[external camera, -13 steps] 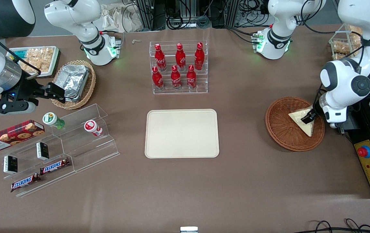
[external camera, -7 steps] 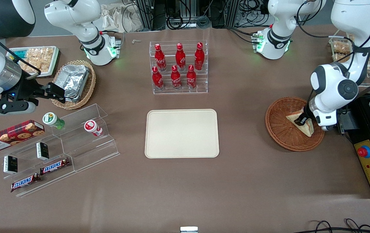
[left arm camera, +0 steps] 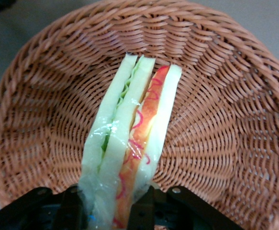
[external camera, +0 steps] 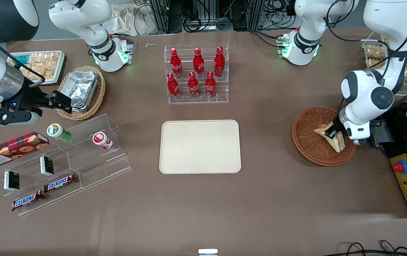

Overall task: Place sandwich from basket to tray
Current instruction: 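Lift the sandwich out of the basket with the left gripper, then carry the sandwich over the cream tray and lower it down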

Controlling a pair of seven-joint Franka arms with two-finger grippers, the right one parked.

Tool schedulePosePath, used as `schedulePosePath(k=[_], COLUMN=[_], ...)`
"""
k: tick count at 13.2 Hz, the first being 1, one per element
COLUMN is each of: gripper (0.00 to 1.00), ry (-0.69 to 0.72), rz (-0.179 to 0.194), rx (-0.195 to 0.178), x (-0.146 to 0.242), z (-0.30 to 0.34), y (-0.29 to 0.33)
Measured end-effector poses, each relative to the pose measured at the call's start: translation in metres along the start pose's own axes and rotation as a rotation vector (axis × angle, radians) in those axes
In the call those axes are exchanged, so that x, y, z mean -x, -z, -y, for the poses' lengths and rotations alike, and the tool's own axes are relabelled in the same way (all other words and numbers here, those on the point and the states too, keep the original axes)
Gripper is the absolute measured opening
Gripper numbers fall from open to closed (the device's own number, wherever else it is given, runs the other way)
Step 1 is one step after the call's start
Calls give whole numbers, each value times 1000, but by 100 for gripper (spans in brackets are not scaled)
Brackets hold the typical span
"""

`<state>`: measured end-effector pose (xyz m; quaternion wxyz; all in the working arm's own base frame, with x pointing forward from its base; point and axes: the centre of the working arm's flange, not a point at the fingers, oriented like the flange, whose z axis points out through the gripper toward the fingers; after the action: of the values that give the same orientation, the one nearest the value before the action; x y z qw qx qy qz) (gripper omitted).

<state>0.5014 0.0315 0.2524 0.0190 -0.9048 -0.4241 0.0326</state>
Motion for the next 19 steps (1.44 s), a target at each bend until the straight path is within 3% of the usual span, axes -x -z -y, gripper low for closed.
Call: schedulePosePath(k=[2,5,8,11,15,19], gripper=[21,18,18,18,18,18], ry=[-10,-60,-188,-356,-597,-669], rz=[44,74,75,71,83,131], rx=[-52,-90,-90,-70,-48,7], x=[-10,-12,13,68,195,264], z=[-12,-46,-81,-114,-178,-240], y=[46,145,235,298,299,212])
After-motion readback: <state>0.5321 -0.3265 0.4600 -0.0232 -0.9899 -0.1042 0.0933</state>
